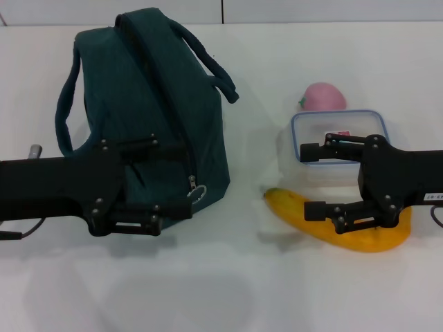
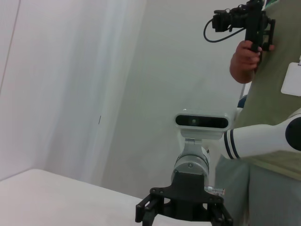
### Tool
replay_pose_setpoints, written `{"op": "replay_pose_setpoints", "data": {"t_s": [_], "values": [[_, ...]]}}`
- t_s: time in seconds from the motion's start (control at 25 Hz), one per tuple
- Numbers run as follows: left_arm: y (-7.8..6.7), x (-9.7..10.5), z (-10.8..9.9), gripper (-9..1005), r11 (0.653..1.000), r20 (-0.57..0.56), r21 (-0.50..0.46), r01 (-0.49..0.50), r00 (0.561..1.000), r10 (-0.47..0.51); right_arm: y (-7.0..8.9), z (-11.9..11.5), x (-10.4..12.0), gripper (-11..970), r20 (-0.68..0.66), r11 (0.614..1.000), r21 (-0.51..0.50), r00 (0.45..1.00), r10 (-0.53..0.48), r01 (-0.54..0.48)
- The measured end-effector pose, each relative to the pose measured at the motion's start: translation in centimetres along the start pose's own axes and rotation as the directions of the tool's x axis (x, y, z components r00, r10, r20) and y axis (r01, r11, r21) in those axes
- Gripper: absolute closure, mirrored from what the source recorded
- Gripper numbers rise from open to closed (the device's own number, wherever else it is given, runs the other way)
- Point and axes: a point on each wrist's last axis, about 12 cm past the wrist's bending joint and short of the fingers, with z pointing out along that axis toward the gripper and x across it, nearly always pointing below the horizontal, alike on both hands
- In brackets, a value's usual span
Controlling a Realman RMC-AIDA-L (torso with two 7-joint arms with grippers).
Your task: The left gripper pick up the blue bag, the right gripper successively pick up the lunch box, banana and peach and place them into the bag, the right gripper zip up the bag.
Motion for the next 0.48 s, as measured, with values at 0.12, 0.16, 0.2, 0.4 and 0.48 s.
{"op": "replay_pose_setpoints", "data": {"t_s": [0.12,0.16,0.2,0.4,0.48], "values": [[-0.01,-0.01,0.02,126,1.0,0.002,0.001,0.002,1.0,-0.002,0.01,-0.01,-0.01,85,0.0,1.0,-0.001,1.0,0.0,0.0],[-0.01,-0.01,0.02,128,1.0,0.002,0.001,0.002,1.0,-0.002,0.01,-0.01,-0.01,85,0.0,1.0,-0.001,1.0,0.0,0.0],[-0.01,-0.01,0.02,129,1.0,0.002,0.001,0.002,1.0,-0.002,0.01,-0.01,0.0,85,0.0,1.0,-0.001,1.0,0.0,0.0],[-0.02,0.0,0.06,137,1.0,0.003,0.002,0.003,1.0,-0.003,0.04,-0.03,0.0,85,0.002,1.0,-0.001,1.0,0.0,0.0],[-0.03,0.02,0.12,141,1.0,0.005,0.003,0.003,1.0,-0.003,0.05,-0.03,0.01,84,0.002,1.0,-0.001,1.0,0.001,-0.001]]}}
